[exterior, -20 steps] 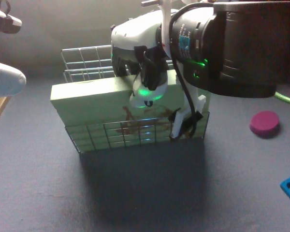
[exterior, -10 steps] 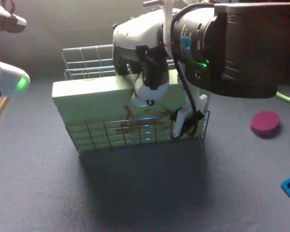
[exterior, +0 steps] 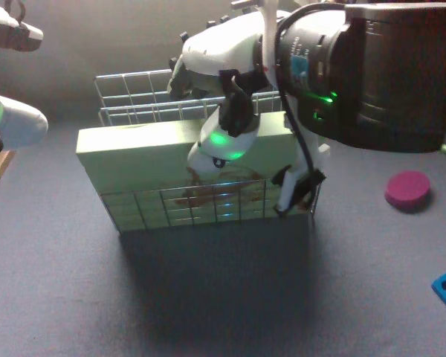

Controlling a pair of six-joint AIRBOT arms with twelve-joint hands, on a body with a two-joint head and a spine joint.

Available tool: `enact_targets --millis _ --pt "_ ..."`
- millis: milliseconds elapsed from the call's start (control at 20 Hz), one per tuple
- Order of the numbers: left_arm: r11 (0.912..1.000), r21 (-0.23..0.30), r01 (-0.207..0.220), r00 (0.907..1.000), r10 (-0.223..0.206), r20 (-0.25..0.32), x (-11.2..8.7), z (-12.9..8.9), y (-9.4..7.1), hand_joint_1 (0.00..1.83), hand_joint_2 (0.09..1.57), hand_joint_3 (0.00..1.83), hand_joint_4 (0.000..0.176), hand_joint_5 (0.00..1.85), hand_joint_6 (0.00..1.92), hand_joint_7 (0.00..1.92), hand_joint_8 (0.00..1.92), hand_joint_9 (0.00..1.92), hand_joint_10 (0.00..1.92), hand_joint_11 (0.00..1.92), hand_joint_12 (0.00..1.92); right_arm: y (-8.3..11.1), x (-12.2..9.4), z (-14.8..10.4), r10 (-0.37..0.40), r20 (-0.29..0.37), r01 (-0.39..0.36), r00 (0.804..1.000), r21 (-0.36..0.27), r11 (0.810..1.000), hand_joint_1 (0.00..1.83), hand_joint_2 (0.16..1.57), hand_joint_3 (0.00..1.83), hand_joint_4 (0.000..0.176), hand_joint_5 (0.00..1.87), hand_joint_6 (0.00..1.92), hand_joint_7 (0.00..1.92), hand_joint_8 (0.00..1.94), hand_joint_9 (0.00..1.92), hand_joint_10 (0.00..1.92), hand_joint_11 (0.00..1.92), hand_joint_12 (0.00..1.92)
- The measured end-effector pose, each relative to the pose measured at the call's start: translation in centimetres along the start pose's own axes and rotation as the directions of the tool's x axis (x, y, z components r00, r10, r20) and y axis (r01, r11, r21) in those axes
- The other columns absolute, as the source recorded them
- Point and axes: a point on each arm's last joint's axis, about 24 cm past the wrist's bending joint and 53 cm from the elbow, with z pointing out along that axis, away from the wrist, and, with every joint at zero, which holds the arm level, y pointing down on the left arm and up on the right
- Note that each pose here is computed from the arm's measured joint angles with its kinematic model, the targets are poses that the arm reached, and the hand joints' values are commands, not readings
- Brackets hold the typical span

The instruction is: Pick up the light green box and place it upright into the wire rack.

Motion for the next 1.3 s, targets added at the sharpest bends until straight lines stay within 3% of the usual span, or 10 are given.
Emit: enact_targets --millis 300,550,700,800,850,900,1000,1050,1150,1300 --pt "1.0 0.01 -0.002 1.0 0.002 0.004 -0.1 0.0 -0.4 0.18 1.2 0.0 0.088 0.19 0.0 0.14 0.0 0.16 0.0 0.0 0.55 2.3 -2.6 -4.3 -0.031 0.054 0.035 0.998 -0.069 0.997 0.67 0.9 0.0 0.0 0.36 0.0 0.37 0.0 0.35 0.0 0.07 1.08" --pt "1.0 0.007 -0.003 1.0 0.003 0.003 -0.2 0.1 -0.2 0.19 1.2 0.0 0.087 0.19 0.0 0.14 0.0 0.16 0.0 0.0 0.54 1.3 -3.4 -9.5 -0.119 0.092 0.123 0.989 -0.042 0.991 0.65 0.9 0.0 0.0 0.37 0.0 0.37 0.0 0.35 0.0 0.06 1.08" --pt "1.0 0.005 -0.004 1.0 0.004 0.005 -0.2 0.1 -0.2 0.2 1.19 0.0 0.088 0.22 0.01 0.18 0.01 0.21 0.01 0.0 0.64 1.3 -3.2 -12.1 -0.145 0.111 0.15 0.983 -0.039 0.988 0.65 0.92 0.0 0.0 0.49 0.02 0.59 0.03 0.56 0.05 0.23 1.1" --pt "1.0 0.004 -0.004 1.0 0.004 0.003 -0.2 0.1 -0.1 0.26 1.17 0.0 0.084 0.28 0.01 0.27 0.01 0.32 0.03 0.0 0.89 1.3 -2.6 -13.4 -0.178 0.121 0.182 0.977 -0.025 0.983 0.67 0.95 0.0 0.0 0.71 0.02 0.87 0.06 0.84 0.23 0.53 1.2" --pt "1.0 0.003 -0.004 1.0 0.004 0.003 -0.2 0.1 -0.1 0.33 1.17 0.0 0.056 0.42 0.03 0.44 0.04 0.48 0.08 0.04 1.13 1.3 -2.5 -13.8 -0.187 0.125 0.191 0.974 -0.021 0.981 0.71 0.98 0.0 0.0 0.91 0.06 1.0 0.16 0.86 0.72 0.72 1.33" --pt "1.0 0.001 -0.004 1.0 0.004 0.001 -0.1 0.1 -0.1 0.46 1.17 0.0 0.0 0.7 0.2 0.68 0.37 0.61 0.66 0.3 1.35 1.3 -2.3 -14.4 -0.195 0.13 0.199 0.972 -0.018 0.98 0.77 1.03 0.01 0.0 0.96 0.66 0.98 0.75 0.96 1.25 0.98 1.52" --pt "1.0 0.001 -0.003 1.0 0.003 0.001 -0.1 0.1 -0.1 0.66 1.17 0.0 0.0 0.6 1.37 0.64 1.57 0.7 1.8 0.68 1.85 1.3 -1.9 -15.4 -0.207 0.153 0.211 0.966 -0.012 0.977 0.84 1.08 0.01 0.0 0.82 1.64 0.88 1.72 1.13 1.88 1.3 1.9" --pt "1.0 0.001 -0.002 1.0 0.002 0.001 -0.1 0.0 -0.1 0.72 1.19 0.01 0.0 0.55 1.81 0.68 1.85 0.86 1.9 0.91 1.91 1.2 -1.6 -15.9 -0.201 0.161 0.205 0.966 -0.009 0.979 0.86 1.09 0.0 0.0 0.83 1.87 0.96 1.9 1.21 1.91 1.46 1.92" --pt "1.0 -0.006 -0.002 1.0 0.002 -0.003 0.0 0.0 0.1 0.74 1.24 0.01 0.0 0.65 1.92 0.86 1.92 1.04 1.92 1.16 1.92 0.9 -0.8 -16.5 -0.206 0.154 0.209 0.966 -0.002 0.978 0.88 1.1 0.0 0.0 0.92 1.92 1.04 1.94 1.33 1.92 1.62 1.92" --pt "1.0 -0.006 -0.002 1.0 0.002 -0.003 0.0 0.0 0.1 0.68 1.29 0.0 0.02 1.32 1.92 1.45 1.92 1.56 1.92 1.69 1.92 0.4 0.2 -16.8 -0.21 0.131 0.212 0.969 0.005 0.977 0.74 1.22 0.02 0.0 1.11 1.92 1.31 1.94 1.59 1.92 1.78 1.92"
